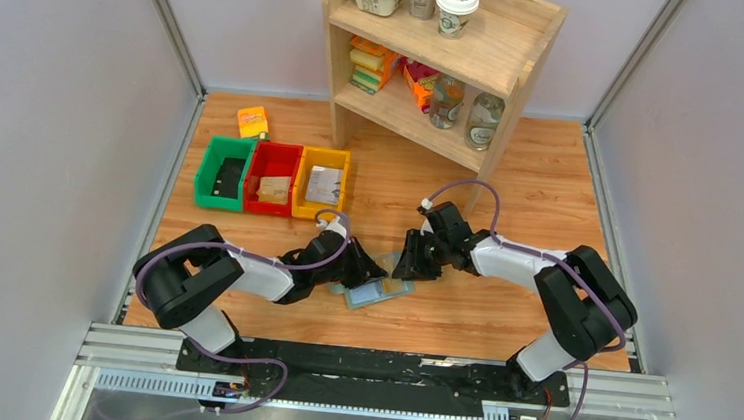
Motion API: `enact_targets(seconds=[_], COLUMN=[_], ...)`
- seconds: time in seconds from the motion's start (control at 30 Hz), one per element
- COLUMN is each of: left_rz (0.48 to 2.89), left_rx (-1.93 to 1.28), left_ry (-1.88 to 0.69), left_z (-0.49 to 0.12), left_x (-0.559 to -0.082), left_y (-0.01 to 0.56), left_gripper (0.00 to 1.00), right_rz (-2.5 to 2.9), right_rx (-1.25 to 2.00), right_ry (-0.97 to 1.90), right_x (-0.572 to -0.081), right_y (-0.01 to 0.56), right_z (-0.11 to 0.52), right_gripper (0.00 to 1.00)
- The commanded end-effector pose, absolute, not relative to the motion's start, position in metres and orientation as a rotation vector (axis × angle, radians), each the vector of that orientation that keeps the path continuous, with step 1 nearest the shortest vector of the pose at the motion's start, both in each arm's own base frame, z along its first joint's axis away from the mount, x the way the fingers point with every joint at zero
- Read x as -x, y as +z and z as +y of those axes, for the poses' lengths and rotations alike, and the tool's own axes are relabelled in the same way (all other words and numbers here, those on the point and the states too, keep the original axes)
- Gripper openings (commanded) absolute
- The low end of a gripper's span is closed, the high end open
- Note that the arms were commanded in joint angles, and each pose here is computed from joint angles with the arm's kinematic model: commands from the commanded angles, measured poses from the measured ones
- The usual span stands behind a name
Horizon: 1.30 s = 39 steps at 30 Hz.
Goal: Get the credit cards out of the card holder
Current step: Remove the credit card from the card holder.
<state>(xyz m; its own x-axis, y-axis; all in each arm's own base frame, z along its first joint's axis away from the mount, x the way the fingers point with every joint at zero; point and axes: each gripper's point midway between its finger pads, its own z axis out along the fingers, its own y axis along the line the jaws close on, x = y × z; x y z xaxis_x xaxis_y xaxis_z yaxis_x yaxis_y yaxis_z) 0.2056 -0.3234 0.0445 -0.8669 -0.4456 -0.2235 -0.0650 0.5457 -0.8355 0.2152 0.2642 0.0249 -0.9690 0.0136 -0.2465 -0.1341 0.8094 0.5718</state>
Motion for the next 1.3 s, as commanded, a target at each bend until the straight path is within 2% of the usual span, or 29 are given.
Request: enact_targets(seconds=[0.0, 0.7, 1.0, 1.27], left_rz=[2.228, 2.272, 2.353, 2.459], left_rx=[0.361, 0.405, 0.472, 0.539], left_ry=[-1.46, -1.383, -1.26, -1.153], left_z=[-0.342, -0.324, -0.304, -0.29], left_x=[-0.206, -0.198, -0.191, -0.18], left_y=[0.095, 0.088, 0.073, 0.054], left_gripper=[0.13, 0.12, 0.0, 0.0], right_rz=[2.864, 2.877, 2.875, 2.871], right_rx=[0.063, 0.037, 0.026, 0.021], right_ry=[0.749, 0.717, 0.709, 0.708], right_x=[-0.201, -0.202, -0.203, -0.203], right_y=[-0.008, -0.013, -0.013, -0.012], right_z=[0.246, 0.242, 0.24, 0.24], right_gripper=[0.38, 0.38, 0.38, 0.38])
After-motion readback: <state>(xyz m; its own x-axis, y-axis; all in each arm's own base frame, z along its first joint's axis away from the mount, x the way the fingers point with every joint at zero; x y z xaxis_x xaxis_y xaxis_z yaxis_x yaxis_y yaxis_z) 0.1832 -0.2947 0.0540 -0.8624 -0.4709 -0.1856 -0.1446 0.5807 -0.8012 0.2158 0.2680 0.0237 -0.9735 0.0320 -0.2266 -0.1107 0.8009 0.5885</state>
